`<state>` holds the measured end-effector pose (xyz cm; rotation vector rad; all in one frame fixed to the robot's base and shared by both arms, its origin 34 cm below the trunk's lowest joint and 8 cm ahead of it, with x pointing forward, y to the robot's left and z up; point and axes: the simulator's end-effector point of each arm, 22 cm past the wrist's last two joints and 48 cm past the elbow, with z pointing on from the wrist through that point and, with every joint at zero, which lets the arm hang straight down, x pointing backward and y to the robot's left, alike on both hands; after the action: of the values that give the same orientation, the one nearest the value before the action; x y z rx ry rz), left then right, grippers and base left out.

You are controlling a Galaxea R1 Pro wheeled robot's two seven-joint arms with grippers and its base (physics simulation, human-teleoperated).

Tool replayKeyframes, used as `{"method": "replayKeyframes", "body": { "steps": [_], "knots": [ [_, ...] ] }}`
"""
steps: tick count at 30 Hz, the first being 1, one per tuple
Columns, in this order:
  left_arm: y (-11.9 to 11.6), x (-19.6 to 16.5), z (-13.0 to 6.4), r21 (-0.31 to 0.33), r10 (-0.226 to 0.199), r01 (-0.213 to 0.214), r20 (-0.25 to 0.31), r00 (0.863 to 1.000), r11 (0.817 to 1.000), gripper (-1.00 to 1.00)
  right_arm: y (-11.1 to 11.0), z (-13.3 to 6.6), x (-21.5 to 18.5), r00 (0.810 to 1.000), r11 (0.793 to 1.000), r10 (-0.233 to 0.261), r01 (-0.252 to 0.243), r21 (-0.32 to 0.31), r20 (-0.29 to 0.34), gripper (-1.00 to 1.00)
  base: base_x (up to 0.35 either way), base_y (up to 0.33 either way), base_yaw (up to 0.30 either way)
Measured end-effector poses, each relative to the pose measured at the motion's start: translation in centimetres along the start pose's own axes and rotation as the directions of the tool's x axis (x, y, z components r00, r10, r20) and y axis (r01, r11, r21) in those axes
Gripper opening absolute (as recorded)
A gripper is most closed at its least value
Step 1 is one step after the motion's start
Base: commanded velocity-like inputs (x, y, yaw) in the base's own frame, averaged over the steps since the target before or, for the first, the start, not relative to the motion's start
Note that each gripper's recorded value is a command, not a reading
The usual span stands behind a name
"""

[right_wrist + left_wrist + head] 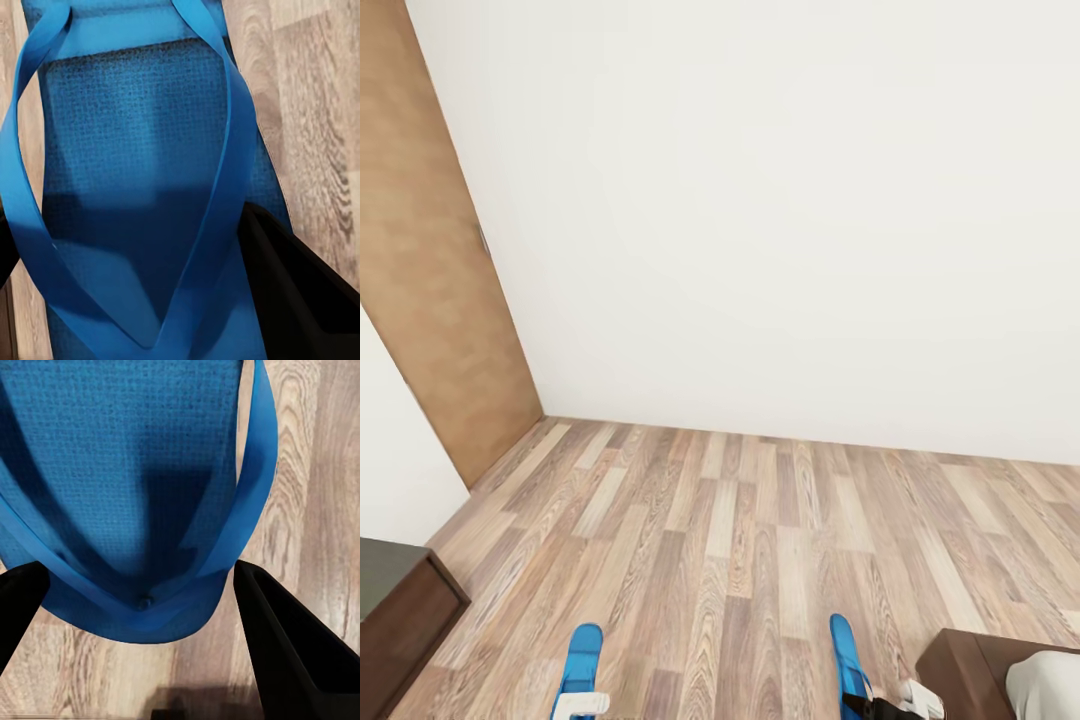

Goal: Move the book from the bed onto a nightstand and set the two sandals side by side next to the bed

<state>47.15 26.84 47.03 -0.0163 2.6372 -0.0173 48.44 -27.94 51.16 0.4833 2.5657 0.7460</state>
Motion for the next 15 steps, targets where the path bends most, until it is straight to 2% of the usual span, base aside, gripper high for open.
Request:
{"method": "replayKeyframes", "body": {
  "steps": [15],
  "knots": [
    [-0.04, 0.02, 0.00, 0.000, 0.000, 0.000, 0.000, 1.000, 1.000, -1.00, -0.03, 0.04, 0.12, 1.000, 1.000, -0.002, 0.002, 0.003, -0.003, -1.00, 0.000, 0.000, 0.283]
  ]
}}
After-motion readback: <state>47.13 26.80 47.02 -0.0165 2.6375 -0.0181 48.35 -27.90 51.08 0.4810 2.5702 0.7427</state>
